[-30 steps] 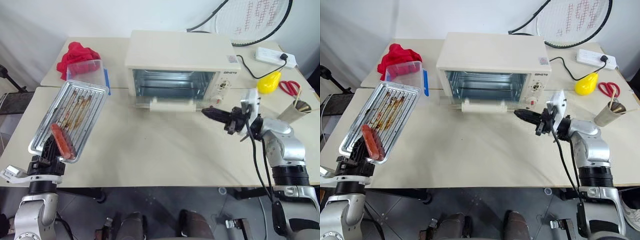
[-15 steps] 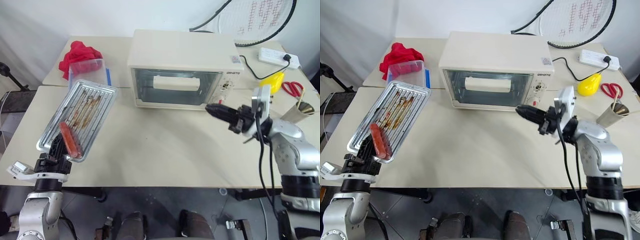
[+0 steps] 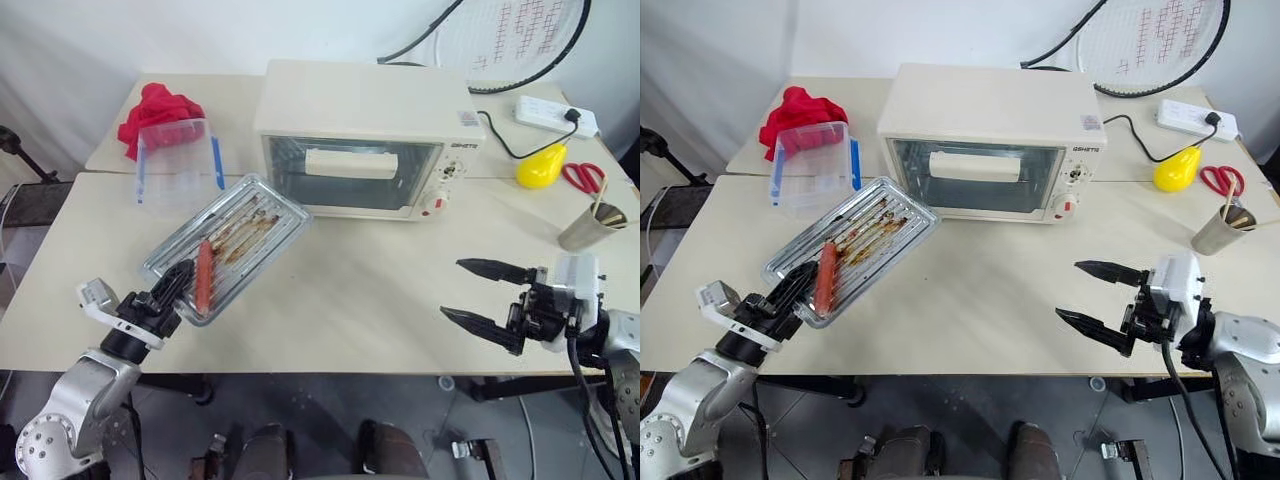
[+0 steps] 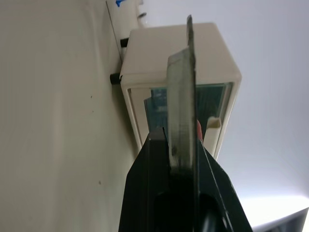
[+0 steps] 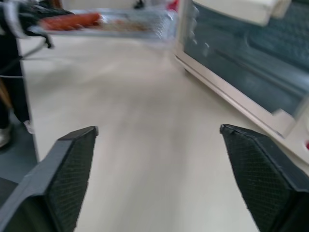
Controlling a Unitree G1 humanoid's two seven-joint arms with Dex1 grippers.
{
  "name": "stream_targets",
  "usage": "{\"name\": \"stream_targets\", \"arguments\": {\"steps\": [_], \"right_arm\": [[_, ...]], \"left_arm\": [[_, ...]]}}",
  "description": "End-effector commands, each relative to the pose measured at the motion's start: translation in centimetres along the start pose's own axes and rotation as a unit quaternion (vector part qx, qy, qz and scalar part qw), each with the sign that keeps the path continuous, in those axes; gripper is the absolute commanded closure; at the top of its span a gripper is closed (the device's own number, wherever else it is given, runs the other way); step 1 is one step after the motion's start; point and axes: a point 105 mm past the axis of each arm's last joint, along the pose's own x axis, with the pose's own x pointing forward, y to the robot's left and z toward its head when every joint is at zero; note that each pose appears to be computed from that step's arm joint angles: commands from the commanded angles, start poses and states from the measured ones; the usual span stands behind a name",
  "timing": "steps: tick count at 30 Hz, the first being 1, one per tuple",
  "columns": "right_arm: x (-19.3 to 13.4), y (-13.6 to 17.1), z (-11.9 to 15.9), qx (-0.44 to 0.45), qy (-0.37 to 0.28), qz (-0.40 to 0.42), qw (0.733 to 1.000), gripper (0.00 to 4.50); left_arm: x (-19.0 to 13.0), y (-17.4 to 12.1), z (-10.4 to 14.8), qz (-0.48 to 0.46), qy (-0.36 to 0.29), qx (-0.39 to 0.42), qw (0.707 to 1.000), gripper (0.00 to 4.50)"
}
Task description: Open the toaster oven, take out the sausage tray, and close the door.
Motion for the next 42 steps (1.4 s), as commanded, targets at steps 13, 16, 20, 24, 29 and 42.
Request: {"name": "stream_targets", "arguments": {"steps": [13, 16, 20, 24, 29, 42], "right_arm": [[-1.3, 3.3, 1.9, 0.008, -0.008, -0.030, 1.000, 0.01], [-1.2, 3.2, 2.0, 0.008, -0.007, -0.029, 1.000, 0.01], [-1.1, 3.2, 2.0, 0.007, -0.003, -0.025, 1.000, 0.01], [-1.2, 3.3, 1.9, 0.010, 0.004, -0.018, 1.000, 0.01], [-1.5, 3.8, 1.6, 0.015, 0.025, -0.013, 0.999, 0.01], [-4.3, 5.0, 1.2, 0.029, 0.057, -0.059, 0.996, 0.01]], "left_arm": [[3.9, 0.3, -3.0, -0.027, 0.155, -0.038, 0.987, 4.50], [3.1, 0.4, -3.6, -0.031, 0.171, -0.037, 0.984, 4.50], [2.2, 0.1, -4.6, -0.043, 0.208, -0.033, 0.977, 4.50], [2.1, -0.5, -5.1, -0.037, 0.288, -0.012, 0.957, 4.50], [3.5, -1.0, -6.2, -0.025, 0.382, 0.002, 0.924, 4.50], [10.1, 1.0, -9.9, 0.021, 0.486, 0.051, 0.872, 4.50]]}}
